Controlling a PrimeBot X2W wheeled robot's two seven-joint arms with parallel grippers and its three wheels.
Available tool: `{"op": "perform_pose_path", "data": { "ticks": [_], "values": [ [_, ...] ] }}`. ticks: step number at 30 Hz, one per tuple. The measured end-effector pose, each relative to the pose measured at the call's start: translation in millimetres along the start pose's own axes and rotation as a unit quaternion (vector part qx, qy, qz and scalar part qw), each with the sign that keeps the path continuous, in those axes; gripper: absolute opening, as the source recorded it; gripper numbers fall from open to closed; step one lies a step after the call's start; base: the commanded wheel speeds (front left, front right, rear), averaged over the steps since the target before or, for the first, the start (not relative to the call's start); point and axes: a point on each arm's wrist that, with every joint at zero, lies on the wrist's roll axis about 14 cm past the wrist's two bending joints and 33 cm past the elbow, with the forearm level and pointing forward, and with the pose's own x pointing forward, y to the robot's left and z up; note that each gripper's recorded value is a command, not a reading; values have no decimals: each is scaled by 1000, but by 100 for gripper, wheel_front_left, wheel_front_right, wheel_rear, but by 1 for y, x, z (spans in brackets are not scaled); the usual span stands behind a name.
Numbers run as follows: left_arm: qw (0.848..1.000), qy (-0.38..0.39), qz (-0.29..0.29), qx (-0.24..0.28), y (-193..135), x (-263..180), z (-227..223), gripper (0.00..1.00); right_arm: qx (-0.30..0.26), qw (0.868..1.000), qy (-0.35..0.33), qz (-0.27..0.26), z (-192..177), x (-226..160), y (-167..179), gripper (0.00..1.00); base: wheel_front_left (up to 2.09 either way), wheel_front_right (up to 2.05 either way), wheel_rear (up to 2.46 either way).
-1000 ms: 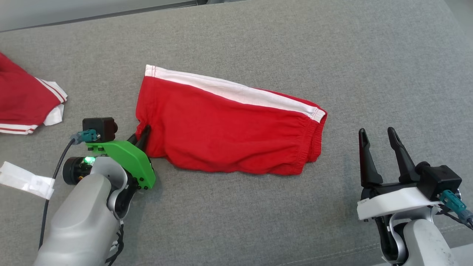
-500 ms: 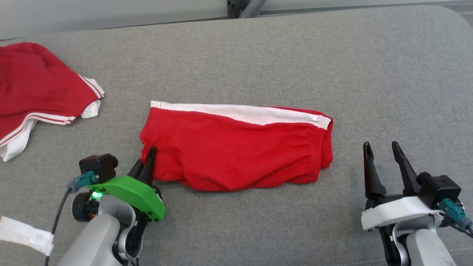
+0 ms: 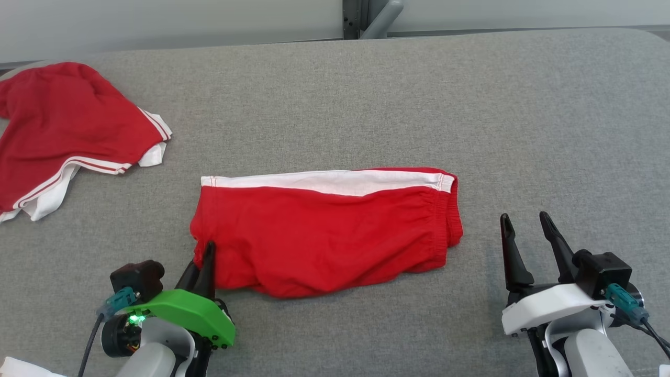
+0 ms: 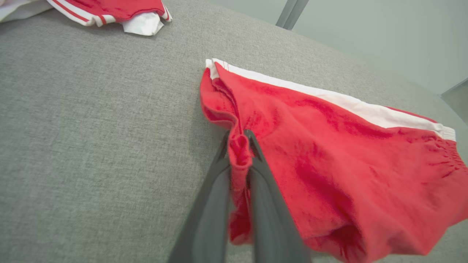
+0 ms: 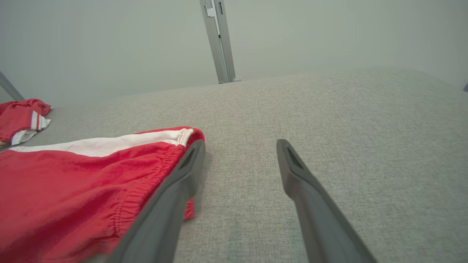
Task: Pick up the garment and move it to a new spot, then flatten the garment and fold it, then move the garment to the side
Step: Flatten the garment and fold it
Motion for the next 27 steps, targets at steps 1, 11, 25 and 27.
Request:
{"op": "perform_pose_path", "data": {
  "ticks": [1, 11, 25, 27],
  "values": [
    [1000, -5, 2, 2, 1, -1, 1, 100, -1, 1000, 0, 2, 1, 0, 1, 100, 0, 0, 0],
    [994, -75, -5, 81, 0, -13, 28, 100, -5, 999, 26, 23, -6, -2, 16, 100, 0, 0, 0],
    [984, -149, 38, 86, 17, -49, 58, 100, 23, 993, 77, 84, -35, 12, 61, 100, 0, 0, 0],
    [984, -153, 42, 85, 19, -52, 58, 100, 23, 992, 98, 82, -47, 13, 61, 100, 0, 0, 0]
  ]
}}
